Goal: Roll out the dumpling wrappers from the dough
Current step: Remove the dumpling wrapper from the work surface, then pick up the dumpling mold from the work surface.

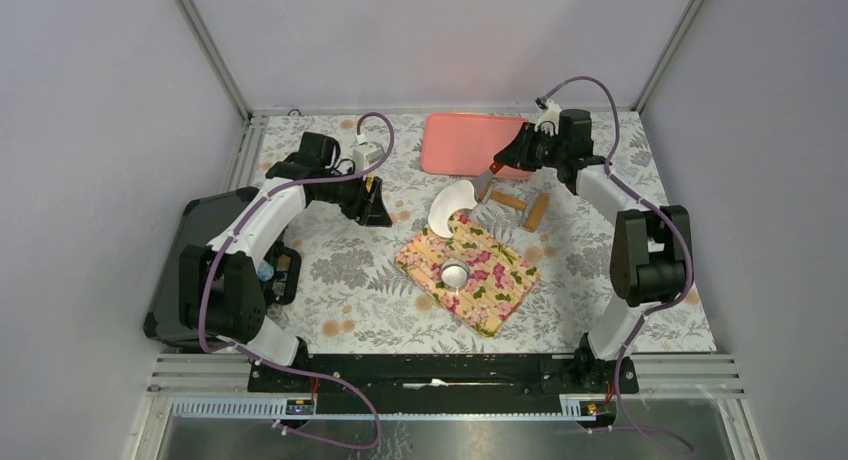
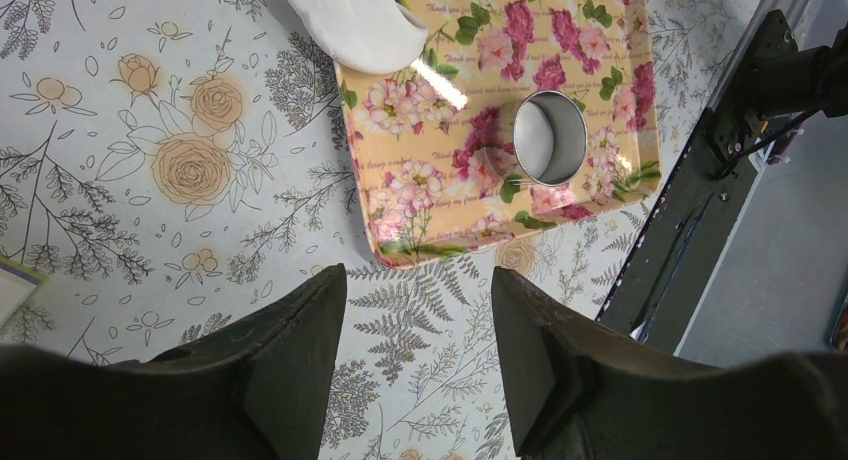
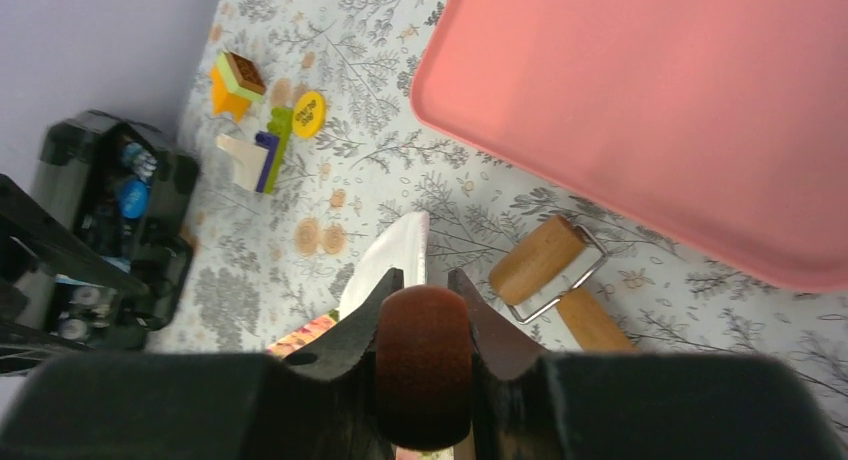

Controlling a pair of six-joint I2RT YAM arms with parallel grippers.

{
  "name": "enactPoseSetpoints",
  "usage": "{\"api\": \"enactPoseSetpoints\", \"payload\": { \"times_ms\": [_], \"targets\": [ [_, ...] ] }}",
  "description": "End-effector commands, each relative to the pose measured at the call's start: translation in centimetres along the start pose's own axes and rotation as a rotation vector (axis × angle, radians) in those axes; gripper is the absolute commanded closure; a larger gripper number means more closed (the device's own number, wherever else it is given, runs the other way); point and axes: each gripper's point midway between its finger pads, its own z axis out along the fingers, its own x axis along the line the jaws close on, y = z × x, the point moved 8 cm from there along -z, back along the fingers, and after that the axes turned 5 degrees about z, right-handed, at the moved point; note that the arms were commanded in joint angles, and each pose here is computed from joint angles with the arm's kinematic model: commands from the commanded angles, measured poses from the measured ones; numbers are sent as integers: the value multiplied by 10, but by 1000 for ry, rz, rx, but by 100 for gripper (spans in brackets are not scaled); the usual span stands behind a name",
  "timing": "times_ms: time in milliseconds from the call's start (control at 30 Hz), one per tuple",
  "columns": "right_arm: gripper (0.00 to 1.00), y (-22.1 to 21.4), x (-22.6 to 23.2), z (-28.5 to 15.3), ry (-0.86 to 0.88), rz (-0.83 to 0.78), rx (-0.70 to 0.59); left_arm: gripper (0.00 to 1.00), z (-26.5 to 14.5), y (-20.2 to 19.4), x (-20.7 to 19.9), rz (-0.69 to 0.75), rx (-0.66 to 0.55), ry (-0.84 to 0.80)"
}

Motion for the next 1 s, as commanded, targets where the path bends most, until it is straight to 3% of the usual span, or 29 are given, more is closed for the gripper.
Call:
{"api": "enactPoseSetpoints", "payload": {
  "times_ms": [0, 367, 500, 767, 967],
  "targets": [
    [100, 19, 22, -19, -82, -178, -28, 42, -7, 9, -6, 50, -56, -15],
    [100, 21, 37, -77, -266, -387, -92, 41, -7, 9, -4, 55, -44, -7],
    [100, 12, 38, -98, -304, -377, -131, 40, 0, 5, -4, 83, -15, 20],
    [100, -11, 54, -142, -200, -298, -168, 28, 50, 5, -21, 174, 108, 82],
    [100, -22, 59, -170, -132, -293, -221, 26, 90, 19, -34, 164, 155, 87]
  ]
}}
